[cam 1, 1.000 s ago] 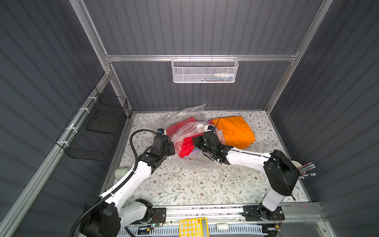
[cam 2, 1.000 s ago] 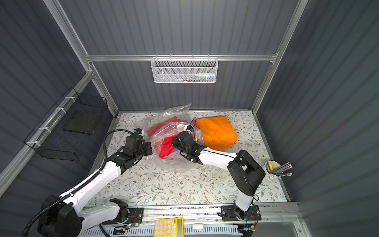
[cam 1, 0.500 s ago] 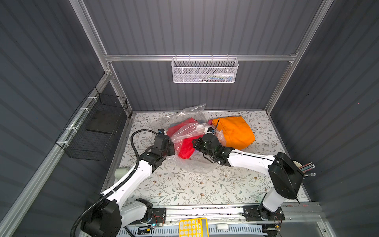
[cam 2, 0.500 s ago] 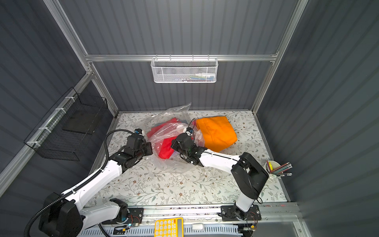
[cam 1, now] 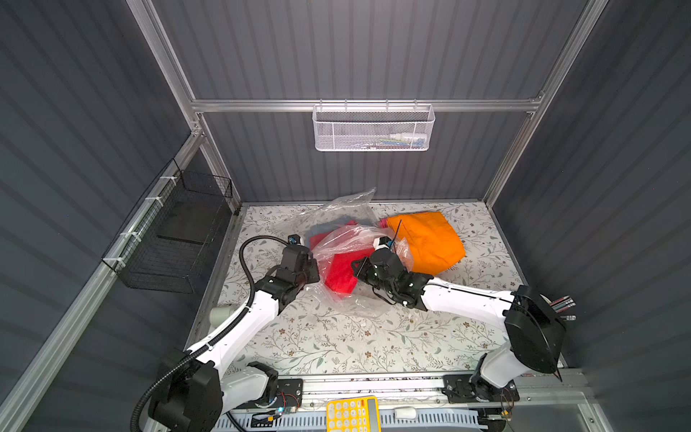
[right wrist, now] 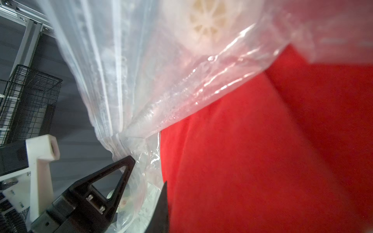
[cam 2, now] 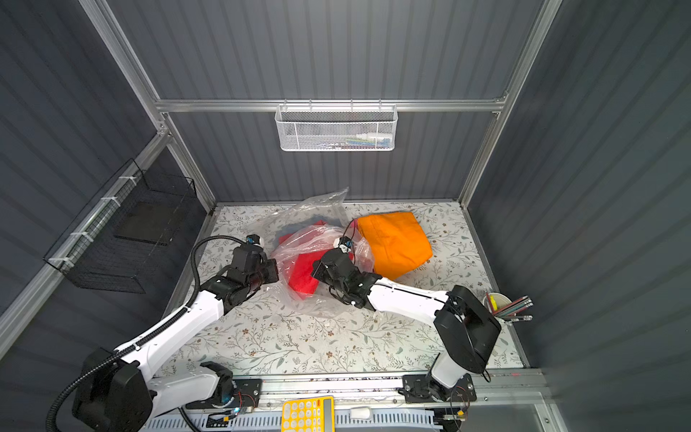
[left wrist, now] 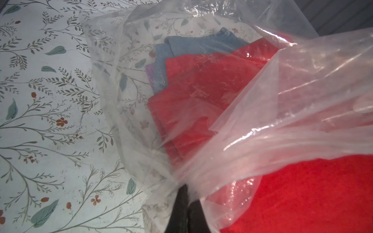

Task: Take the trousers out of the vacuum bag
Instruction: Take out the trousers from the vacuum bag.

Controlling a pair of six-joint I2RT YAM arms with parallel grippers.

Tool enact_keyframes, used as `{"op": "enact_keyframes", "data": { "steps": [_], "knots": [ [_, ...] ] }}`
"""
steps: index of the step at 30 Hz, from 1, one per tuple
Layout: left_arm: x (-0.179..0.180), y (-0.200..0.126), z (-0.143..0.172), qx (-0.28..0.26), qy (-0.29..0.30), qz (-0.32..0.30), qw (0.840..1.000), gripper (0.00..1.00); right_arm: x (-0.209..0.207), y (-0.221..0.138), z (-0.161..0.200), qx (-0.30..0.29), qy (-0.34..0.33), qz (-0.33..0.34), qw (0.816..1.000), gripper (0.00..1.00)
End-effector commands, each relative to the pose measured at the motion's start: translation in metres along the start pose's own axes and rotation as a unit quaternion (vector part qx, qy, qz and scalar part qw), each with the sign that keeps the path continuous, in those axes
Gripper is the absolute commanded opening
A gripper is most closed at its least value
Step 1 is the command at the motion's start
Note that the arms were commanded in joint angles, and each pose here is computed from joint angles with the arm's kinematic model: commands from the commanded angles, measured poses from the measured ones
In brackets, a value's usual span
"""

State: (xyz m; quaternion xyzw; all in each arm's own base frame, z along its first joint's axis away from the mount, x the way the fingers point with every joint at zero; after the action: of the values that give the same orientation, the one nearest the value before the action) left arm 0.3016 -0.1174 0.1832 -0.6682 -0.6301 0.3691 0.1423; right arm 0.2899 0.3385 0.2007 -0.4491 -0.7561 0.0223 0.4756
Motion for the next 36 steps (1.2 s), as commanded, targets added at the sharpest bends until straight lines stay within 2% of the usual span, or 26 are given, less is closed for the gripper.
{"op": "enact_keyframes", "data": {
  "steps": [1, 7, 17, 23, 29, 32, 36],
  "knots": [
    [0.002, -0.001, -0.004, -0.007, -0.006, -0.006, 1.000, 0.00, 0.043, -0.021, -0.034, -0.036, -0.012, -0.072, 0.997, 0.00],
    [0.003, 0.000, -0.003, -0.005, -0.004, -0.007, 1.000, 0.00, 0.040, -0.049, -0.057, -0.059, -0.029, -0.067, 0.996, 0.00],
    [-0.005, 0.007, -0.005, -0.004, -0.014, 0.012, 1.000, 0.00, 0.063, -0.038, -0.020, -0.002, -0.002, -0.102, 0.995, 0.00],
    [-0.004, 0.006, -0.001, -0.002, -0.016, 0.015, 1.000, 0.00, 0.081, -0.046, -0.054, -0.043, -0.022, -0.117, 0.992, 0.00],
    [-0.001, 0.007, 0.003, 0.000, -0.015, 0.013, 1.000, 0.00, 0.078, -0.066, -0.098, -0.087, -0.029, -0.117, 0.989, 0.00],
    [-0.001, 0.009, 0.004, 0.002, -0.016, 0.014, 1.000, 0.00, 0.076, -0.076, -0.106, -0.103, -0.035, -0.111, 0.988, 0.00],
    [-0.004, 0.010, 0.005, 0.005, -0.020, 0.021, 1.000, 0.00, 0.067, -0.074, -0.099, -0.095, -0.021, -0.106, 0.990, 0.00]
  ]
}}
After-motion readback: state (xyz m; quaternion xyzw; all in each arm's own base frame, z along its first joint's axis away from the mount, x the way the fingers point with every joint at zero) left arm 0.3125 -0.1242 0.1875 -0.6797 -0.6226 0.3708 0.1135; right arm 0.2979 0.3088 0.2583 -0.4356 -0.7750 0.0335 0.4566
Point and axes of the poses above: each gripper's point midway between its finger pads, its own y axis out along the fingers, its own x axis along the line the jaws close on, z = x × y, the point moved 4 cm from there along -y, back along the fingers, and after that the axes turned 7 degrees about -y, right-handed, at the moved point
